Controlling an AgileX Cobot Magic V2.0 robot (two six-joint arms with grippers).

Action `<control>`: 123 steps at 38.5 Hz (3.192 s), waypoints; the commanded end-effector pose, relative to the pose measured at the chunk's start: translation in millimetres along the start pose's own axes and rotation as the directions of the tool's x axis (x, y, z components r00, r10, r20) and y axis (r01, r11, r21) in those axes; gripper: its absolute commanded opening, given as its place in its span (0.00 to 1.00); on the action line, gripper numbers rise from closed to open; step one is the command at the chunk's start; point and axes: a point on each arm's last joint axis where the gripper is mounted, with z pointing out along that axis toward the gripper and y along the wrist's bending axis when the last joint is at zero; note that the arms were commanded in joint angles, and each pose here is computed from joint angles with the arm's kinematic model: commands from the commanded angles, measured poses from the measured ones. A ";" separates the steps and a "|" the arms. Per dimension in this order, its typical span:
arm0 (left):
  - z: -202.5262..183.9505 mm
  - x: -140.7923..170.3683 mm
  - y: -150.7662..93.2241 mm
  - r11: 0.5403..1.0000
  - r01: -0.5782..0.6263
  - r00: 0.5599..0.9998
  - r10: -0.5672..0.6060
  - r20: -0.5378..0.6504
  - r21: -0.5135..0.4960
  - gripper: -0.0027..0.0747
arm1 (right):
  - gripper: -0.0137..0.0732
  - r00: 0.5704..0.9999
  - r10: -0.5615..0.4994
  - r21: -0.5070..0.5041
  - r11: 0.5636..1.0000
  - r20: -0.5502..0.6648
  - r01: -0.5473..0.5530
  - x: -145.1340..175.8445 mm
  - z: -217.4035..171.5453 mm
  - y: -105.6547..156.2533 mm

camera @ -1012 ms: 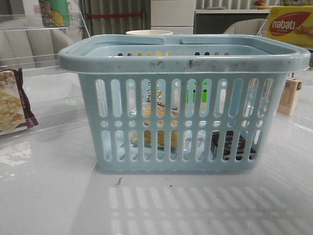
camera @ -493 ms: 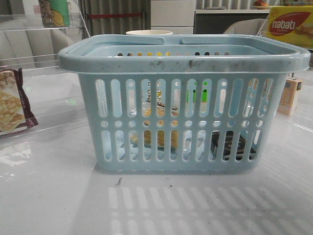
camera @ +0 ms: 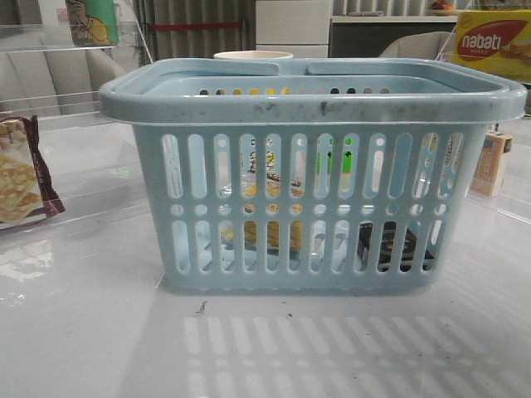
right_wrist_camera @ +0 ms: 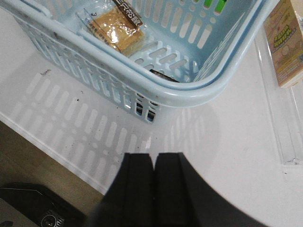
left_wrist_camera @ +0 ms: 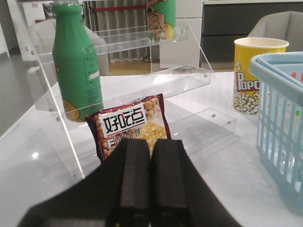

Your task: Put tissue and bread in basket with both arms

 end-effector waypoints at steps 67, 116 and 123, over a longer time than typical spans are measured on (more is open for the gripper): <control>-2.9 5.0 1.9 0.999 0.030 0.975 -0.020 0.222 -0.042 0.15 | 0.22 0.910 0.020 0.205 0.972 0.414 -0.114 19.6 -30.8 -21.1; -2.7 5.1 1.9 0.999 0.030 0.975 -0.020 0.221 -0.042 0.15 | 0.22 0.689 -0.046 0.369 0.868 0.724 -0.331 163.9 17.1 -8.5; -2.7 5.1 1.9 0.999 0.030 0.975 -0.020 0.221 -0.042 0.15 | 0.22 0.659 -0.053 0.360 0.869 0.750 -0.340 161.5 14.5 -8.3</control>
